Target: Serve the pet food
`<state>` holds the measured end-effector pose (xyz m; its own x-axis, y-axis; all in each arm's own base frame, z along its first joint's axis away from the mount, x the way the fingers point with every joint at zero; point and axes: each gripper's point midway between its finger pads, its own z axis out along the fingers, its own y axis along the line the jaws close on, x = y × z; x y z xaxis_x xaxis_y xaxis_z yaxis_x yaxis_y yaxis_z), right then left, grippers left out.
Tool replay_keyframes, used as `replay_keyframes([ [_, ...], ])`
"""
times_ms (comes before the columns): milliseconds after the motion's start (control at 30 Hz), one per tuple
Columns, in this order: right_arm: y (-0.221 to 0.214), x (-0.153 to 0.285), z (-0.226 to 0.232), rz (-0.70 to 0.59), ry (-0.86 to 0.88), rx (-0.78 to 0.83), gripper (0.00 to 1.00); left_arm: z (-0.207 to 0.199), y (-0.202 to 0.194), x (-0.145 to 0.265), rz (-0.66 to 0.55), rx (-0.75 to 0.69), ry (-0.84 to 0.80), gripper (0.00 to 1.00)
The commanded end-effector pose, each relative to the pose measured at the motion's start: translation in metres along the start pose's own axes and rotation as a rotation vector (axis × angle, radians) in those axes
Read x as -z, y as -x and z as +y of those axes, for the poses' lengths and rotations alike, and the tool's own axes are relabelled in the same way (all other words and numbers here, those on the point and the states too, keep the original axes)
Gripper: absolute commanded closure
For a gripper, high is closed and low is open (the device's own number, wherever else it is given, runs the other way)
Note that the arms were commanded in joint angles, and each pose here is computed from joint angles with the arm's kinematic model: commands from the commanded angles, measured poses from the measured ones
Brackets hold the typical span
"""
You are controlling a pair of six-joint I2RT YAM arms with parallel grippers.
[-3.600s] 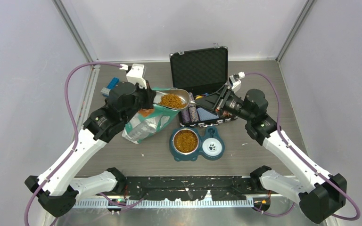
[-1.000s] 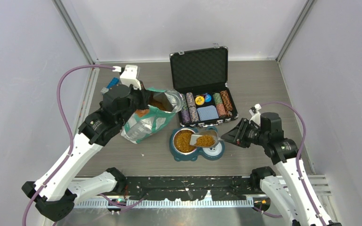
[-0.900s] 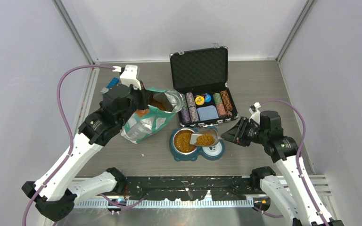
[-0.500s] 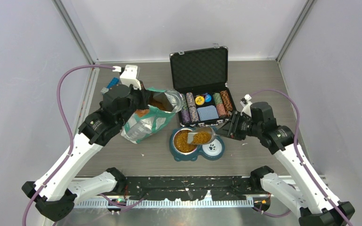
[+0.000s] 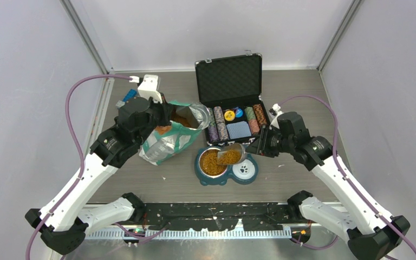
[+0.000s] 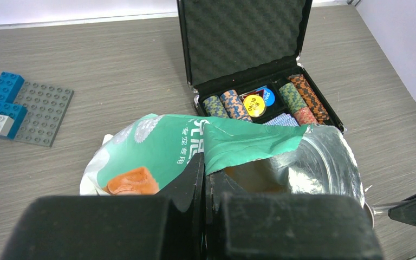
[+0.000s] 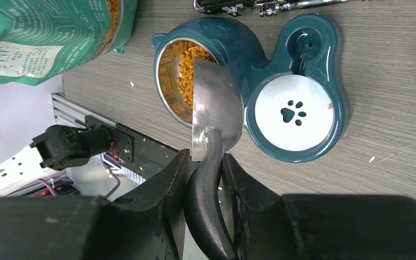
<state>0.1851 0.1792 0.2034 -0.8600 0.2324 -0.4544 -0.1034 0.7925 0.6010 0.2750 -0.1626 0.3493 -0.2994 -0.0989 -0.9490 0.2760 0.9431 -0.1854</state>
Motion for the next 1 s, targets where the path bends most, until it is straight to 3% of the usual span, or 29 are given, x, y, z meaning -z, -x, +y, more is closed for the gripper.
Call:
replay_keyframes([
  [0, 0.027, 0.007, 0.023, -0.098, 0.041, 0.044, 0.95, -0.001, 0.029, 0.009, -0.1, 0.028, -0.008, 1.0],
  [967, 0.031, 0.006, 0.033, -0.085, -0.018, 0.124, 0.95, -0.001, 0.028, 0.007, -0.093, 0.024, -0.005, 1.0],
])
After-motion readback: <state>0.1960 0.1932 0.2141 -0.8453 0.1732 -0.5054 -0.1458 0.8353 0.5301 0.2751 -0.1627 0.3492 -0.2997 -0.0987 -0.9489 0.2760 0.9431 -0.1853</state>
